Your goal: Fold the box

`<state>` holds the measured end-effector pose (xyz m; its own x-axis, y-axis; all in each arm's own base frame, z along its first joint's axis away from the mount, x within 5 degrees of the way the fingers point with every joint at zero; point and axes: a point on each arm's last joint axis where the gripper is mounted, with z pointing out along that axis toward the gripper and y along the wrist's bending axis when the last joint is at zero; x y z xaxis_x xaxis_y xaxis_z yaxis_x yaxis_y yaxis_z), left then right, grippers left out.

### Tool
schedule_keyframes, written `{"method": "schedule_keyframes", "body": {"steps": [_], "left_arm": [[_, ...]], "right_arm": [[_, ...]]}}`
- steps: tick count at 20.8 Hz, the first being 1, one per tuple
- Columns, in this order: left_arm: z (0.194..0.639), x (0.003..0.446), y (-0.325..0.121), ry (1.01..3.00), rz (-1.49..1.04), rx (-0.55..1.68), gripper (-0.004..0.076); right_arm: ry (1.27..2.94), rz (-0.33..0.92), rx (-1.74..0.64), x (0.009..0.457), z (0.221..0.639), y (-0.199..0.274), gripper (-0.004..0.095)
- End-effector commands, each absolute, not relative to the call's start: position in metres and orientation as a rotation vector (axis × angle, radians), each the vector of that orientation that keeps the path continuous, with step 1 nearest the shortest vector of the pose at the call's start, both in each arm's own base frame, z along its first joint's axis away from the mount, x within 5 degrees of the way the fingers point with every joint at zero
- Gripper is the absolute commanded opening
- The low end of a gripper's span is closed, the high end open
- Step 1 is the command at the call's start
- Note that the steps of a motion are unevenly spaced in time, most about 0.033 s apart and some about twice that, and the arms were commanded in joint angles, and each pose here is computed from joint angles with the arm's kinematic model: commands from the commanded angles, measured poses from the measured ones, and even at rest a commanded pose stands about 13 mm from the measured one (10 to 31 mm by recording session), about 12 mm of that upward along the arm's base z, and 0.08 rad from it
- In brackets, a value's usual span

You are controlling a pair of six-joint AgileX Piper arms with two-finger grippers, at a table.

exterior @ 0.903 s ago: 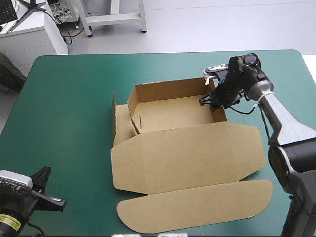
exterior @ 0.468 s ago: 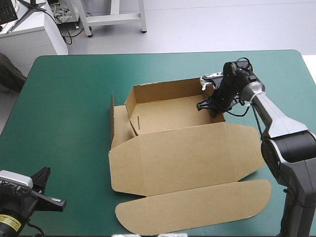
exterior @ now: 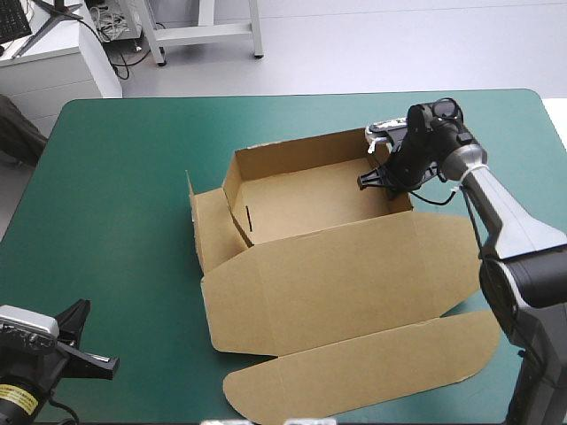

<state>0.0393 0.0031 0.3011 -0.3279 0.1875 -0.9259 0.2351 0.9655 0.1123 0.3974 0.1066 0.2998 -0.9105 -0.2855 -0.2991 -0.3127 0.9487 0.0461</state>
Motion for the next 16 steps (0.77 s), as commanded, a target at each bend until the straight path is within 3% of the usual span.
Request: {"method": "schedule_keyframes", "body": {"steps": [1,6,11,14,16], "left_arm": [[0.315,0.040,0.002,1.837,-0.057,0.299,-0.0010],[0.316,0.041,0.003,1.827,-0.052,0.301,-0.0010],[0.316,0.041,0.002,1.824,-0.062,0.293,-0.0006],[0.316,0.041,0.003,1.828,-0.068,0.280,0.0136],[0.317,0.041,0.002,1.817,-0.075,0.276,0.0317]], "right_arm": [[2.639,0.106,-0.419,0.364,0.373,0.094,-0.0020],[2.432,0.023,-0.343,0.307,0.446,0.072,-0.0020],[2.345,0.031,-0.319,0.278,0.473,0.064,-0.0020],[2.340,0.059,-0.320,0.275,0.475,0.066,-0.0020],[2.342,0.091,-0.323,0.275,0.475,0.068,-0.0020]]}}
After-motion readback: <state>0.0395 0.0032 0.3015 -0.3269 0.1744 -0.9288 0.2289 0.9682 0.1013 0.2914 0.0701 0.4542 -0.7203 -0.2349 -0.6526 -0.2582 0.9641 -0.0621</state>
